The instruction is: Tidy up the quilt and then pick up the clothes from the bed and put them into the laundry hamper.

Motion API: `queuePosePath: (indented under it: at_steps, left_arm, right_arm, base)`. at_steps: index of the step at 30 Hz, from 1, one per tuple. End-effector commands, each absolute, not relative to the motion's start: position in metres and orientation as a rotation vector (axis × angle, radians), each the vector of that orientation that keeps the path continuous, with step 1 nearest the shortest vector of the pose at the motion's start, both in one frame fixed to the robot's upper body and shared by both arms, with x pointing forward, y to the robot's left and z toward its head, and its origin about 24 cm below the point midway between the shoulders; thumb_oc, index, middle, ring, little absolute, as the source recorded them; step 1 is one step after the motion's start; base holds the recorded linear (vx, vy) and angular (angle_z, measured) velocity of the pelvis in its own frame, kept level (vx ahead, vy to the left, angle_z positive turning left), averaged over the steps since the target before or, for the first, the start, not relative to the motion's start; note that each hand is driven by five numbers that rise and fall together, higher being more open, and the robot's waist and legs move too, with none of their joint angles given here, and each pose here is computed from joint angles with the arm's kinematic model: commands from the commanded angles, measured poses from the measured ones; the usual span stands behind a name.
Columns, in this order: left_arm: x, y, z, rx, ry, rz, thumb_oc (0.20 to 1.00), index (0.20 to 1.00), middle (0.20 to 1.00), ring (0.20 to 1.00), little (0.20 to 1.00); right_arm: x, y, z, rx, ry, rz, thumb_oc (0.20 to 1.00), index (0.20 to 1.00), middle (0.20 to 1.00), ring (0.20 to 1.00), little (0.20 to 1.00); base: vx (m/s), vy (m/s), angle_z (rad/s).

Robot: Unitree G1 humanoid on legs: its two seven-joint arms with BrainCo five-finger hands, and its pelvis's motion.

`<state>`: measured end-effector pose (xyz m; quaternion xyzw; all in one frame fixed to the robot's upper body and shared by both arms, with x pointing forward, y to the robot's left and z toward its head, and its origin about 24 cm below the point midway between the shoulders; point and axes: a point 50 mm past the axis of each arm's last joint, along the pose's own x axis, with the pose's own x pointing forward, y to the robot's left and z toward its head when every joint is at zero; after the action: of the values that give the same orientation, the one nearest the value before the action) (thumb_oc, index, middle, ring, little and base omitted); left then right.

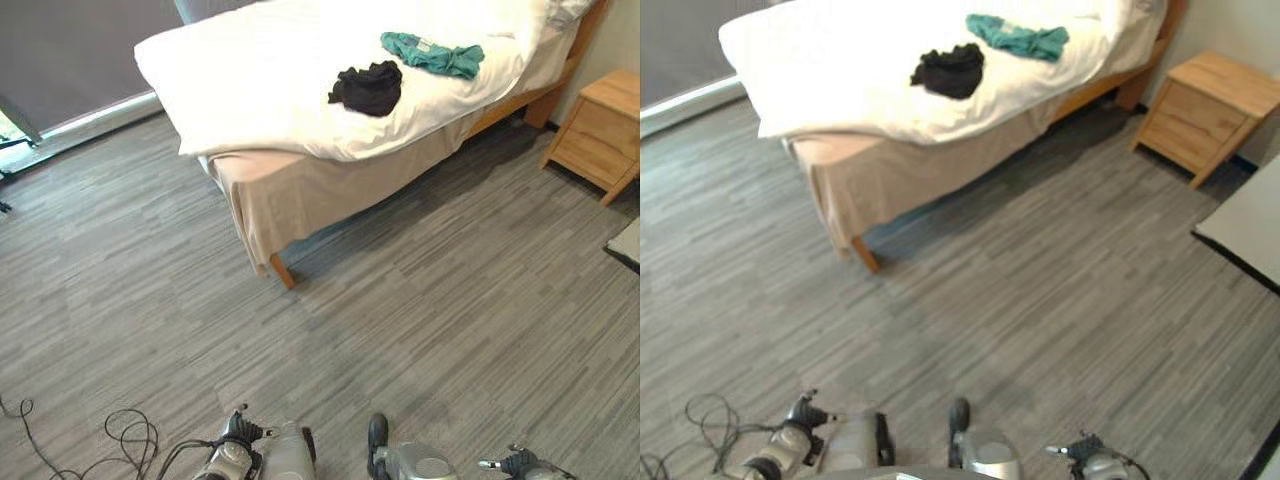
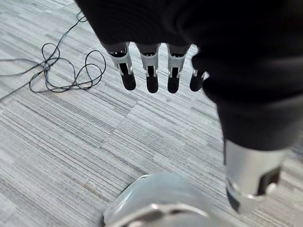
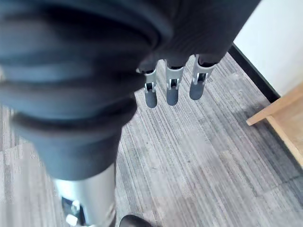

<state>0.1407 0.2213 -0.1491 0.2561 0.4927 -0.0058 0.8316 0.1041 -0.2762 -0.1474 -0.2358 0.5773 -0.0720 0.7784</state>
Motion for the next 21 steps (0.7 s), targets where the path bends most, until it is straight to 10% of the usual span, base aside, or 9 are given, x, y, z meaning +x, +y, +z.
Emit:
queuePosePath:
  at_steps: [1,21]
  left_arm:
    - [0.123,0.233,-0.153,0.583,1.109,0.001,1.000,1.000,1.000,1.000,1.000]
    - [0.127,0.251,-0.147,0.671,1.114,-0.003,1.000,1.000,1.000,1.000,1.000]
  right_arm:
    - [0.106,-0.287,-0.142,-0.492,1.204,-0.223,1.000,1.000,1.000,1.000,1.000]
    - [0.101,-0.257,-0.154,-0.506,1.238,-0.075,1.000,1.000,1.000,1.000,1.000]
  base:
    - [0.61,0.166,-0.06]
    - [0.38,-0.083,0.57]
